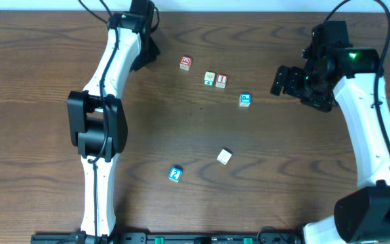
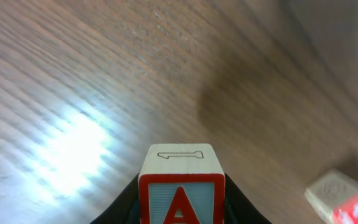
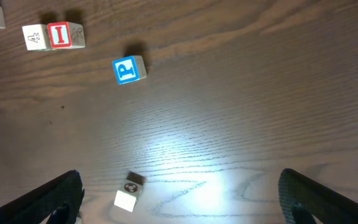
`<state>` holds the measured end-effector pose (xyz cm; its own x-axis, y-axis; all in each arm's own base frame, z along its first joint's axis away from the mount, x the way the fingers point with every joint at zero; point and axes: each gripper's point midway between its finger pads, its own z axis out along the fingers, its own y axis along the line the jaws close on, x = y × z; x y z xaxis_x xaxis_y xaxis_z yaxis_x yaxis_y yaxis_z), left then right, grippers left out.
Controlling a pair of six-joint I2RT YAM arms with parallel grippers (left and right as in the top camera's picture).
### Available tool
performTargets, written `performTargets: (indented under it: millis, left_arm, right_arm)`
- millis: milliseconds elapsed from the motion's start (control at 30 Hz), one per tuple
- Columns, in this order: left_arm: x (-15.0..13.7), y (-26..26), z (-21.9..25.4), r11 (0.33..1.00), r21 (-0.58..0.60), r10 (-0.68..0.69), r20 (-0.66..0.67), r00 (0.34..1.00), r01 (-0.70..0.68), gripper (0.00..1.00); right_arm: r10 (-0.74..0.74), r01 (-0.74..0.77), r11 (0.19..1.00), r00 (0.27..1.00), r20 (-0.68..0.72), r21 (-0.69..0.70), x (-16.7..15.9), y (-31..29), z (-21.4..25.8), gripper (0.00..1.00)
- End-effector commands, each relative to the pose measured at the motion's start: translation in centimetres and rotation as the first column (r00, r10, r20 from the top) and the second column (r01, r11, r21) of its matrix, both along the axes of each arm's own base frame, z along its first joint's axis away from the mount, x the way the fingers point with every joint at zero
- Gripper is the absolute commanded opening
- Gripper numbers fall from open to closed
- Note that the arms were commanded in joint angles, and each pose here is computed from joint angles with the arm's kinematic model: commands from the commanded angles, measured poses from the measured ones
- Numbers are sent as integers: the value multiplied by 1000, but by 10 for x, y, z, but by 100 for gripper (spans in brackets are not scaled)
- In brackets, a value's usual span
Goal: Spell out Ai2
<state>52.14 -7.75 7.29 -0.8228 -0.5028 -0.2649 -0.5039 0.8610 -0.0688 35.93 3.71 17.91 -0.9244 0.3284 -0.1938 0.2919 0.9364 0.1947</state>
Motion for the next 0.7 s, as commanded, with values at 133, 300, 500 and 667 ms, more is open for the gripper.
performTargets:
  millis: [133, 300, 500, 667]
  left_arm:
    - [-29, -20, 16, 935, 52, -341, -136, 930, 350, 26]
    - [-51, -43, 12, 908, 40, -401, -207, 892, 417, 37]
    - [-64, -80, 11, 870, 37, -474, -213, 854, 492, 34]
    - [-73, -99, 10, 849, 13, -513, -219, 830, 528, 32]
  right_arm:
    - [0, 0, 1000, 1000, 28, -7, 3, 2, 8, 99]
    - [10, -10, 1000, 1000, 27, -10, 2, 2, 8, 99]
    - [6, -6, 1000, 1000, 26, -17, 2, 0, 7, 99]
    - [10, -9, 999, 1000, 27, -33, 2, -2, 7, 99]
